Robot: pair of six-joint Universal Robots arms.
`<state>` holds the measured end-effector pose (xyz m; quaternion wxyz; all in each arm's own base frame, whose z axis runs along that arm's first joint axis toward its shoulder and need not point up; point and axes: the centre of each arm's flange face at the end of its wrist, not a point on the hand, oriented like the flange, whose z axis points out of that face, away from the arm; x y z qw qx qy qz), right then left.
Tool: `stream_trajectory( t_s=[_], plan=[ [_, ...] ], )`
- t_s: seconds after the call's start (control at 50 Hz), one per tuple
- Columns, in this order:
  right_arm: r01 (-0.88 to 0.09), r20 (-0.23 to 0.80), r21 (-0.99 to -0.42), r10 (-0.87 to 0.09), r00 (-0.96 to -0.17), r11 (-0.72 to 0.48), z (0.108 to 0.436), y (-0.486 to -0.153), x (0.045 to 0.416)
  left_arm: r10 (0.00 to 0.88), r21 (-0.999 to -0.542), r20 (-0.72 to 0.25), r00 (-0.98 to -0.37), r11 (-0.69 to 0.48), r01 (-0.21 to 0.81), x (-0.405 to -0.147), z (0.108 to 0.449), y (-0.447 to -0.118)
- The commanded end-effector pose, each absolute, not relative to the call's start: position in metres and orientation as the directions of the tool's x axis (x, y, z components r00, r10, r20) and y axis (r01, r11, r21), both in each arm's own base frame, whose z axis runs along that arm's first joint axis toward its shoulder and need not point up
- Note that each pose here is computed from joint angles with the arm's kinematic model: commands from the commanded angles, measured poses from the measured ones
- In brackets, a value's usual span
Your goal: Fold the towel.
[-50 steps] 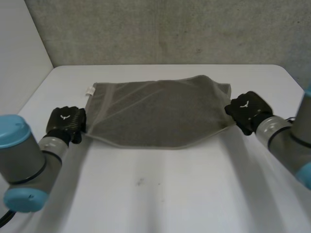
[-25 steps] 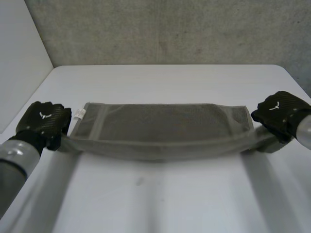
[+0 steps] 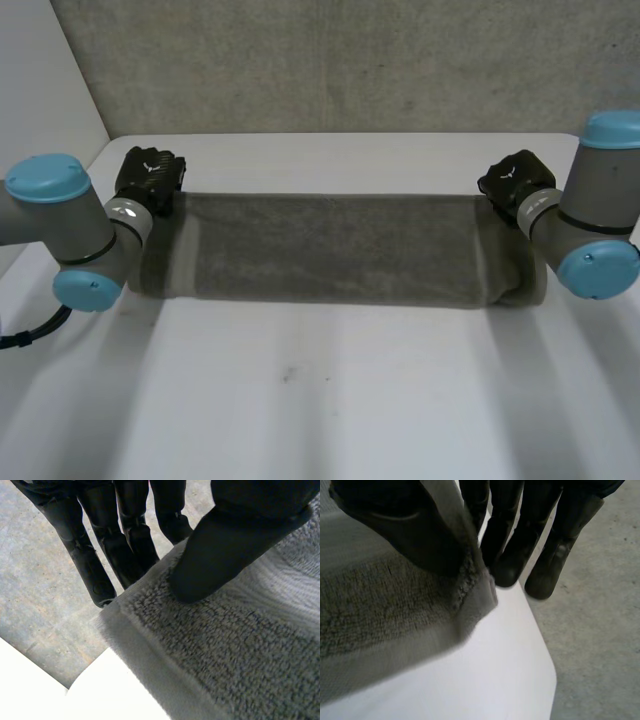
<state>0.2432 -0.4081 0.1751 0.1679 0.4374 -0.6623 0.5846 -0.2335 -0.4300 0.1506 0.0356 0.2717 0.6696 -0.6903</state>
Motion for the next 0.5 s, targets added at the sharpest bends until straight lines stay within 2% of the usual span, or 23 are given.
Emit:
stream_trajectory(
  t_s=[0.02,0.18,0.22,0.24,0.26,0.28,0.3,0.36,0.42,0.5],
  plan=[
    [-0.777,0.753,-0.624,-0.329,-0.57,-0.082,0.16,-0.429,0.249,0.31,-0.906,-0.422,-0.852,-0.108,0.409,-0.236,0.14,-0.441],
    [-0.748,0.749,-0.653,-0.249,-0.614,-0.119,0.179,-0.439,0.249,0.314,-0.921,-0.387,-0.867,-0.099,0.375,-0.236,0.146,-0.438],
    [-0.732,0.736,-0.67,-0.241,-0.633,-0.124,0.187,-0.437,0.248,0.312,-0.932,-0.362,-0.879,-0.104,0.347,-0.236,0.156,-0.437],
    [-0.707,0.712,-0.697,-0.23,-0.663,-0.121,0.199,-0.434,0.246,0.308,-0.943,-0.332,-0.892,-0.11,0.313,-0.235,0.168,-0.433],
    [-0.707,0.712,-0.697,-0.23,-0.663,-0.121,0.199,-0.434,0.246,0.309,-0.957,-0.291,-0.905,-0.106,0.271,-0.234,0.178,-0.428],
    [-0.684,0.687,-0.721,-0.235,-0.687,-0.11,0.205,-0.429,0.245,0.309,-0.957,-0.29,-0.906,-0.106,0.271,-0.234,0.178,-0.428],
    [-0.666,0.667,-0.74,-0.241,-0.705,-0.098,0.21,-0.422,0.242,0.31,-0.968,-0.25,-0.917,-0.105,0.228,-0.232,0.188,-0.423],
    [-0.641,0.636,-0.764,-0.258,-0.727,-0.076,0.22,-0.404,0.237,0.314,-0.982,-0.184,-0.931,-0.105,0.158,-0.23,0.21,-0.409],
    [-0.642,0.634,-0.764,-0.264,-0.727,-0.069,0.223,-0.393,0.234,0.32,-0.987,-0.15,-0.935,-0.097,0.126,-0.226,0.223,-0.391],
    [-0.641,0.616,-0.767,-0.302,-0.727,-0.022,0.224,-0.36,0.223,0.324,-0.988,-0.147,-0.934,-0.09,0.124,-0.222,0.231,-0.371]
  ],
)
